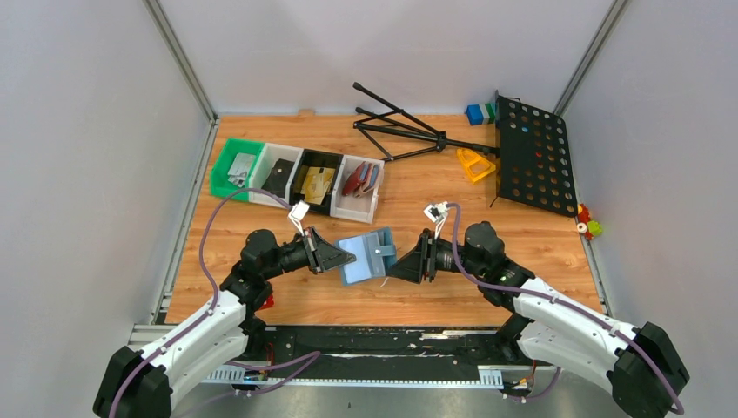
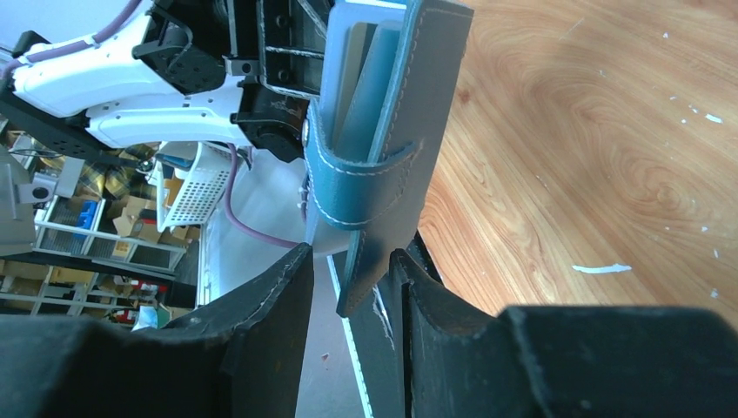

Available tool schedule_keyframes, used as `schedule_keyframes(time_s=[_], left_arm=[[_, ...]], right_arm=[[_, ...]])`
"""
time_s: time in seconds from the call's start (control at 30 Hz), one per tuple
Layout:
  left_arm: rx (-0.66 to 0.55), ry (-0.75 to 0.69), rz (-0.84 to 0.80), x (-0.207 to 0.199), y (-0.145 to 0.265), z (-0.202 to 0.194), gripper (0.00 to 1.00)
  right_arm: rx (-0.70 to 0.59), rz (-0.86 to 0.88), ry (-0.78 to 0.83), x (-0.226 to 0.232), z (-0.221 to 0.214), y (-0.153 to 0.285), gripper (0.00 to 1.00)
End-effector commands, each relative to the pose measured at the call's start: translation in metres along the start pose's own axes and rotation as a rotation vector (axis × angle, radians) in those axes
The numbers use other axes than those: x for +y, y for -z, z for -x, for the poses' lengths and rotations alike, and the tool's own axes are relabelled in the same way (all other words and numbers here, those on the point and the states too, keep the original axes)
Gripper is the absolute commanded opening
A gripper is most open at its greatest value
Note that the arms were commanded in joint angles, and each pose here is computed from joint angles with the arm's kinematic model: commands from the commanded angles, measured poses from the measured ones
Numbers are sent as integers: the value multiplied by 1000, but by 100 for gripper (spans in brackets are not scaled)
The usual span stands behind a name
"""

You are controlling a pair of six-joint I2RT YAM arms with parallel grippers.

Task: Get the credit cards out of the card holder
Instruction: Remove the credit card from the card holder.

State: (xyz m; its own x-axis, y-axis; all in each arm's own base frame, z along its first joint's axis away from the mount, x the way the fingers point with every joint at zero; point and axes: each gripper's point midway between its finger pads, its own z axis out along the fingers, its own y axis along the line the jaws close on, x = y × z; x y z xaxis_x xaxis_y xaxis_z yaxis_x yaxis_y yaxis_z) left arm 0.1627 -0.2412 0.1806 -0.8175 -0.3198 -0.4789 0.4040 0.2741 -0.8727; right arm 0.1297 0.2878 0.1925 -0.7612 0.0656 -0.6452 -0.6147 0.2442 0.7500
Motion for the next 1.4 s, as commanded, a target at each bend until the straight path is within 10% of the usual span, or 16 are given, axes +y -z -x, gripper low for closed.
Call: schedule_keyframes(time_s=[0.0,0.43,0.9,1.37], left_arm=[[-24,-58,-80,-25,1,12,0],[-12,-65,-81,-26,2,10,0],[-5,-61,-40,-18,0,10,0],[3,-57,-30,-15,-1,9,0]], right_arm=[[-57,61,33,14,14,1,38],[-7,-35,17,-3,14,-5,36],[44,-34,31,6,15,-16,66],[102,-90,48,4,3,-31,66]])
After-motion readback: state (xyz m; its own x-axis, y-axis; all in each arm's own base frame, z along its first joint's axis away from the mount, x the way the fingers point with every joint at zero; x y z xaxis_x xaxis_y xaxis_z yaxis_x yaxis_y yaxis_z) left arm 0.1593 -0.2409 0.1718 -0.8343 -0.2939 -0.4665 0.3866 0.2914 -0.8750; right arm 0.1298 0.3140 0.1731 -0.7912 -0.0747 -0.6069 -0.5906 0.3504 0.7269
